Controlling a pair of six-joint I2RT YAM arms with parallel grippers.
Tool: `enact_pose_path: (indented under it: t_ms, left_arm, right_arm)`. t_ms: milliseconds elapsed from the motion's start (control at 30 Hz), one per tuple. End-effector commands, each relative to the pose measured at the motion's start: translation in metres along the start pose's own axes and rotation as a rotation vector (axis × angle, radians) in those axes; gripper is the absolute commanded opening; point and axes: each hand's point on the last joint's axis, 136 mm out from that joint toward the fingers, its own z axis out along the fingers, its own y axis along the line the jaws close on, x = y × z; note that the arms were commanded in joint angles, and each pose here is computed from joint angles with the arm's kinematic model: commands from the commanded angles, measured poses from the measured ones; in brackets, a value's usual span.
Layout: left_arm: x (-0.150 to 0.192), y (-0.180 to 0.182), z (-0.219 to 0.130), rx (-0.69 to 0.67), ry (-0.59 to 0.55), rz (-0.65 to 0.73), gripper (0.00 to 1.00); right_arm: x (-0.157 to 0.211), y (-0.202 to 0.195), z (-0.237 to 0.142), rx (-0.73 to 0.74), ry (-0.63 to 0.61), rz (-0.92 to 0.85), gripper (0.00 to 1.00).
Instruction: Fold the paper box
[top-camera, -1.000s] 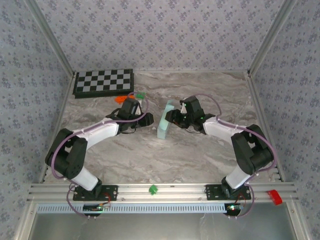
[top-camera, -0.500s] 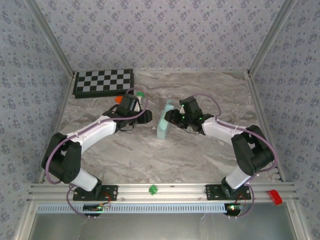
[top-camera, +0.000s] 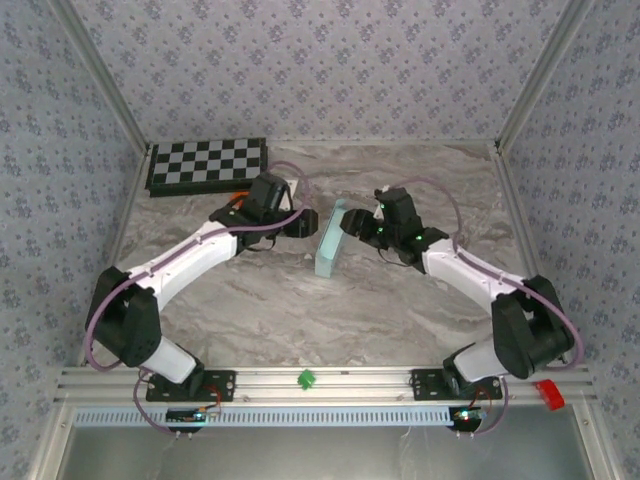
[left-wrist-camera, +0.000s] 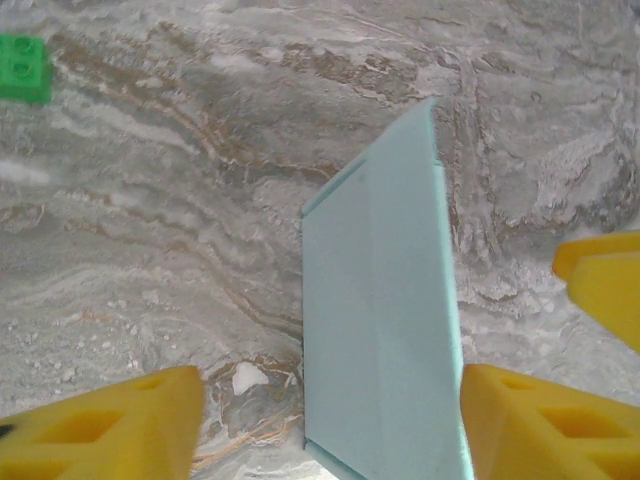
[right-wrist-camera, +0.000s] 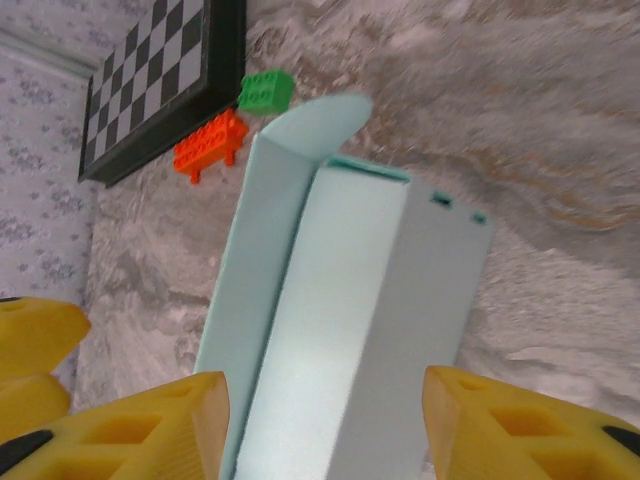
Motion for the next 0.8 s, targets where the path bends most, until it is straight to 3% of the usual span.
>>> enact_pose_path:
  t_ms: [0,300,533,767]
  left_arm:
    - [0.004,-0.008,0.008,-0.059,0.06,0.118,0.73]
    - [0.011,-0.025,0.047,-0.22,0.182,0.354,0.76]
    - [0.023,-0.03,0.068,-0.221,0.263,0.444,0.75]
    - [0.033,-0.025,0.079,-0.239,0.317,0.488,0.65]
  right_arm:
    - [0.004,-0.04,-0.019,0.142,-0.005,-0.002,0.56]
    - [0.003,-0.102,-0.061,0.243,-0.039,0.07,0.57]
    - [0.008,-0.118,-0.069,0.274,-0.041,0.084,0.57]
    - [0.013,-0.124,-0.068,0.278,-0.036,0.098,0.57]
